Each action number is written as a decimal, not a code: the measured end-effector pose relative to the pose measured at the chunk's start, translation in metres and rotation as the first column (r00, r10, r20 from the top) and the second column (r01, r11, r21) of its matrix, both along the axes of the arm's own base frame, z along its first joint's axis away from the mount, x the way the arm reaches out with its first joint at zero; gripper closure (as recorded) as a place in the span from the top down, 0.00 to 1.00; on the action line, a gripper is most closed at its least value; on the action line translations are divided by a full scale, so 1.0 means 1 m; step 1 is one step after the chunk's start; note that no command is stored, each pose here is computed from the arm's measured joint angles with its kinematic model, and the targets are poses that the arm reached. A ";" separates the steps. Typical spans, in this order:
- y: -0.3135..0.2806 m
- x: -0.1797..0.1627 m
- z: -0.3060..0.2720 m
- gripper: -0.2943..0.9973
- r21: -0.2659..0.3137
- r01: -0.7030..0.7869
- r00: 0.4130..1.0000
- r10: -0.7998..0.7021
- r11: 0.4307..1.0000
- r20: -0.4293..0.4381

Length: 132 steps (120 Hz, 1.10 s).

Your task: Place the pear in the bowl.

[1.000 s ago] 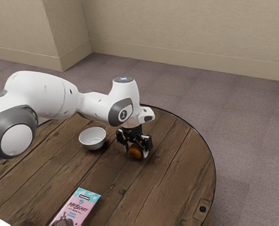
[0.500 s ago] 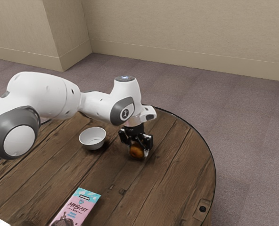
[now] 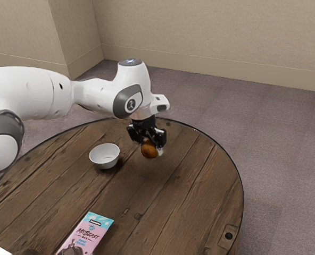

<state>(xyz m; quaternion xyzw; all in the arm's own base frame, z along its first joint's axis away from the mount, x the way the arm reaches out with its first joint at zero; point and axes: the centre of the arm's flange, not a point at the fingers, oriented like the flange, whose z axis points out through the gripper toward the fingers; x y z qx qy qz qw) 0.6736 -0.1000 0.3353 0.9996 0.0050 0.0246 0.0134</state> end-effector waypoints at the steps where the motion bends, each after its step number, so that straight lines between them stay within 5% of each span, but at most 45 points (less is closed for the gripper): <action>1: 0.003 0.000 0.004 0.41 0.004 -0.004 1.000 0.004 1.000 0.002; 39: 0.148 -0.027 0.027 0.38 0.121 -0.216 0.972 0.225 0.969 -0.065; 78: 0.182 -0.013 0.010 0.38 0.168 -0.249 0.961 0.265 0.954 -0.080; 95: 0.180 -0.011 0.007 0.58 0.154 -0.237 0.964 0.252 0.959 -0.087; 121: 0.179 -0.012 0.011 0.70 0.137 -0.217 0.969 0.230 0.966 -0.090; 132: 0.157 -0.007 0.102 0.73 0.099 -0.174 0.984 0.177 0.980 -0.023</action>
